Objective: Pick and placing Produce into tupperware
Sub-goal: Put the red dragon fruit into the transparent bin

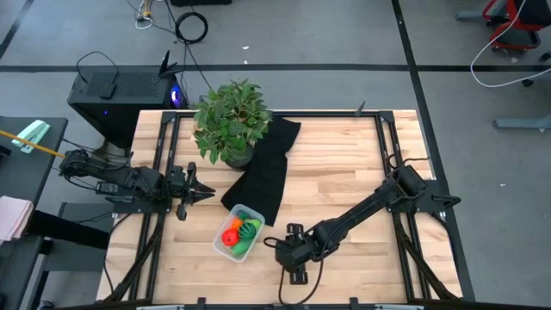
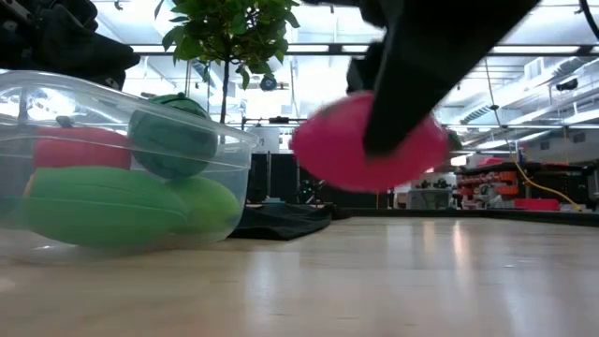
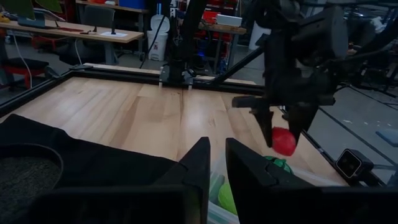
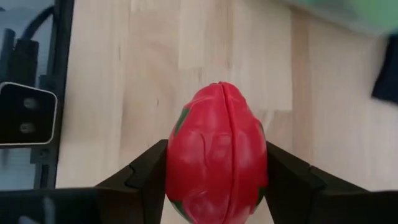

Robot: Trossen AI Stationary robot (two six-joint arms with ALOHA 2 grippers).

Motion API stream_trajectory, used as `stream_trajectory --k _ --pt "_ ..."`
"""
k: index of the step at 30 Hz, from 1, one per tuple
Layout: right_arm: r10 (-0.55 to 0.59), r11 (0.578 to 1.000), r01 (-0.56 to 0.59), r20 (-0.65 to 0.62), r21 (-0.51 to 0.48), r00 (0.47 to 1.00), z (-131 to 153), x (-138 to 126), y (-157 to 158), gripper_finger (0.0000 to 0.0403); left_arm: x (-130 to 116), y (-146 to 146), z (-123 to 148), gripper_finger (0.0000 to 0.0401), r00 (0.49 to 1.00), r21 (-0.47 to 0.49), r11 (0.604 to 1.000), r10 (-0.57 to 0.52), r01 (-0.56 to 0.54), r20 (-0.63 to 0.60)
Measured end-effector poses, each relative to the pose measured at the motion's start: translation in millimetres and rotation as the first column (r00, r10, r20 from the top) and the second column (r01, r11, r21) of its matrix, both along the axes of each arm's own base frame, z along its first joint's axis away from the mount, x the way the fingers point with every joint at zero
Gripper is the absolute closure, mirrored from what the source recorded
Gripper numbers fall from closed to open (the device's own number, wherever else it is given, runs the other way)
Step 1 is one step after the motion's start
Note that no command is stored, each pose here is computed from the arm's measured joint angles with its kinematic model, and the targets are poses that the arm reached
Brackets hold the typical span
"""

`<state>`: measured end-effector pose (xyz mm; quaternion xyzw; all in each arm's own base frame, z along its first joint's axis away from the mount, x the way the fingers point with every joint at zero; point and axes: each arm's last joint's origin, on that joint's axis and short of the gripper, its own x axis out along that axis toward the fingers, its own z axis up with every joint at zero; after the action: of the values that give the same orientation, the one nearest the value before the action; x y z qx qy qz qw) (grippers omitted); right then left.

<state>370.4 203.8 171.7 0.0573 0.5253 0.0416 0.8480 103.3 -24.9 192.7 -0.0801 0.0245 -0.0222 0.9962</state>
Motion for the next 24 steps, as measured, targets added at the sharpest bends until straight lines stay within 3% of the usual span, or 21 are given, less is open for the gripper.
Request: stream_trajectory --k 24 --pt "0.139 0.984 -0.118 0.157 -0.135 0.978 74.8 37.3 -23.7 0.0190 0.0 0.0 0.1 0.0338 1.000 0.000 1.000 0.000 0.000 0.001"
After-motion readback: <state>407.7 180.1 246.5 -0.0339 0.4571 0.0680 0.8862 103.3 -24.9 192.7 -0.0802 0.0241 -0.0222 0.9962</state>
